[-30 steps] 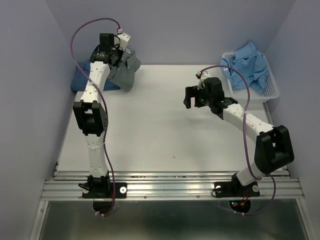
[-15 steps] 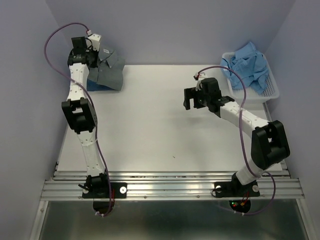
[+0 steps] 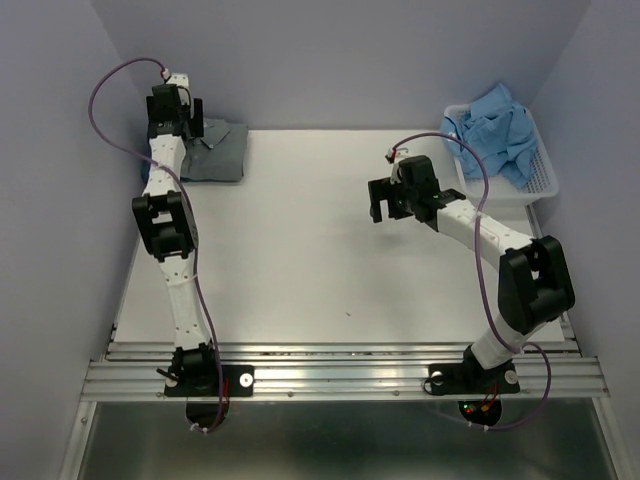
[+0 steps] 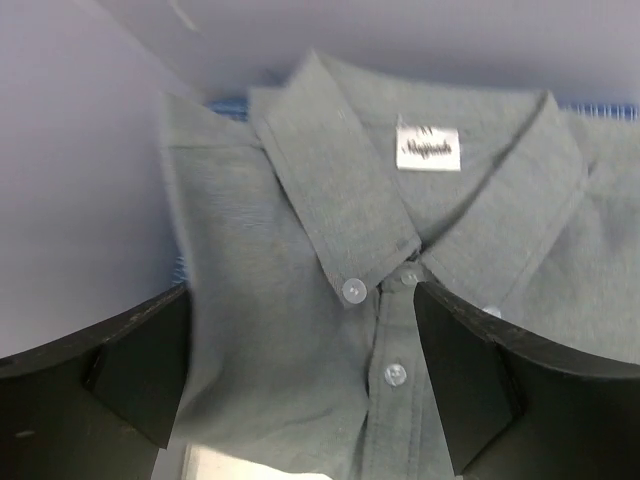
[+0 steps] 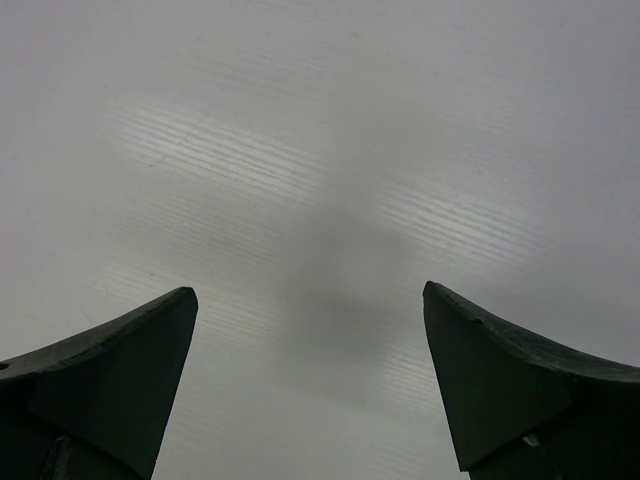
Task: Fold and stack the long sleeve shirts
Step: Neatly place the folded shirt to the corner
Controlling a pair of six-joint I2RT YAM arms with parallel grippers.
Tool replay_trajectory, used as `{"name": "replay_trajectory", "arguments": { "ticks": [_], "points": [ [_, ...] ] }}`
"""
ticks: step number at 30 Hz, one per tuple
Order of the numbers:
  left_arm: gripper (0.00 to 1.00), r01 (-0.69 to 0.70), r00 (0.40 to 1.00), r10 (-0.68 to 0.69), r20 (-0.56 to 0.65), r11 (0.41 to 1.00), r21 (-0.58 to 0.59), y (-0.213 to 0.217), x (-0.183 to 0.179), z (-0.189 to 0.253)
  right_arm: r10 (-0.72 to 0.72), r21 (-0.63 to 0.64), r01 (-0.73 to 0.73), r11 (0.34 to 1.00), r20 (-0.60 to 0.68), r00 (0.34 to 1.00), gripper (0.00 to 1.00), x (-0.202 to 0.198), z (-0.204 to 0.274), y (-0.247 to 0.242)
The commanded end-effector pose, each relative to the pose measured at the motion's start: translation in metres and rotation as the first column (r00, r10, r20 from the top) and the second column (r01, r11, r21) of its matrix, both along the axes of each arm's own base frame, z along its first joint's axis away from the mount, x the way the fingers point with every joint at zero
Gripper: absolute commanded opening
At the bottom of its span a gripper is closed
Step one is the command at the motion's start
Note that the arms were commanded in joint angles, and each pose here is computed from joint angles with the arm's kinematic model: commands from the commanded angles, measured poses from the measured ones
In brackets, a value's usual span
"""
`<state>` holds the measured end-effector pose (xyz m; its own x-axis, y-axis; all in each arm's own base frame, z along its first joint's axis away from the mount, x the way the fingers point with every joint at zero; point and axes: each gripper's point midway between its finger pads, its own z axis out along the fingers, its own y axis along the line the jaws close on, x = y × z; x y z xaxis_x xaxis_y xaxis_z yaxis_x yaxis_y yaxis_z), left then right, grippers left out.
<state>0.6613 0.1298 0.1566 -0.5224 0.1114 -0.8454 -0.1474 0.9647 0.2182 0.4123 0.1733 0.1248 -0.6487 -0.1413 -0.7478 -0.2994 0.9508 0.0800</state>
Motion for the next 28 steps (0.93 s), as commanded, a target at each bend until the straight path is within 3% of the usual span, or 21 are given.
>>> {"name": "replay_trajectory", "arguments": {
  "ticks": [1,6,9,12,13,14,17,18,20,21,23,28],
  "points": [
    [0.99,-0.144,0.919,0.132,0.372,0.99,0.005,0.017,-0.016,0.176,-0.027,0.01,0.027,1.0,0.041,0.999,1.0,0.011,0.017,-0.002],
    [0.99,-0.306,0.843,0.266,0.467,0.952,0.009,0.029,-0.056,0.246,-0.059,0.049,0.057,0.997,0.048,0.997,1.0,0.008,0.026,-0.001],
    [0.99,-0.255,0.842,0.219,0.493,0.967,0.005,0.004,-0.095,0.291,-0.114,0.079,0.109,0.991,0.062,0.992,1.0,0.007,0.035,-0.006],
    [0.99,-0.212,0.885,0.214,0.414,0.976,-0.051,-0.025,-0.12,0.268,-0.241,0.11,0.233,0.966,0.062,0.969,1.0,0.005,0.039,-0.019],
    [0.99,-0.168,0.874,0.194,0.445,0.981,-0.098,-0.044,-0.146,0.289,-0.266,0.137,0.254,0.958,0.08,0.961,1.0,0.003,0.049,-0.021],
    [0.99,-0.168,0.9,0.232,0.37,0.966,-0.197,-0.056,-0.153,0.246,-0.288,0.155,0.274,0.949,0.074,0.955,1.0,-0.002,0.047,-0.024],
    [0.99,-0.074,0.909,0.23,0.348,0.91,-0.408,-0.102,-0.203,0.203,-0.352,0.216,0.326,0.92,0.097,0.931,1.0,-0.012,0.056,-0.032],
    [0.99,0.033,0.887,0.179,0.426,0.895,-0.445,-0.127,-0.232,0.223,-0.4,0.23,0.365,0.902,0.128,0.908,1.0,-0.014,0.065,-0.042],
    [0.99,0.138,0.878,0.116,0.464,0.867,-0.478,-0.156,-0.252,0.198,-0.449,0.231,0.412,0.881,0.14,0.882,1.0,-0.02,0.066,-0.053],
    [0.99,0.195,0.894,0.057,0.445,0.844,-0.499,-0.18,-0.262,0.156,-0.466,0.229,0.428,0.874,0.147,0.873,1.0,-0.024,0.066,-0.058],
    [0.99,0.301,0.902,-0.036,0.431,0.768,-0.565,-0.21,-0.288,0.134,-0.486,0.195,0.455,0.869,0.162,0.859,1.0,-0.032,0.057,-0.07],
    [0.99,0.215,0.931,0.033,0.364,0.756,-0.618,-0.207,-0.312,0.116,-0.47,0.234,0.423,0.875,0.2,0.86,1.0,-0.046,0.066,-0.073]
  ]
}}
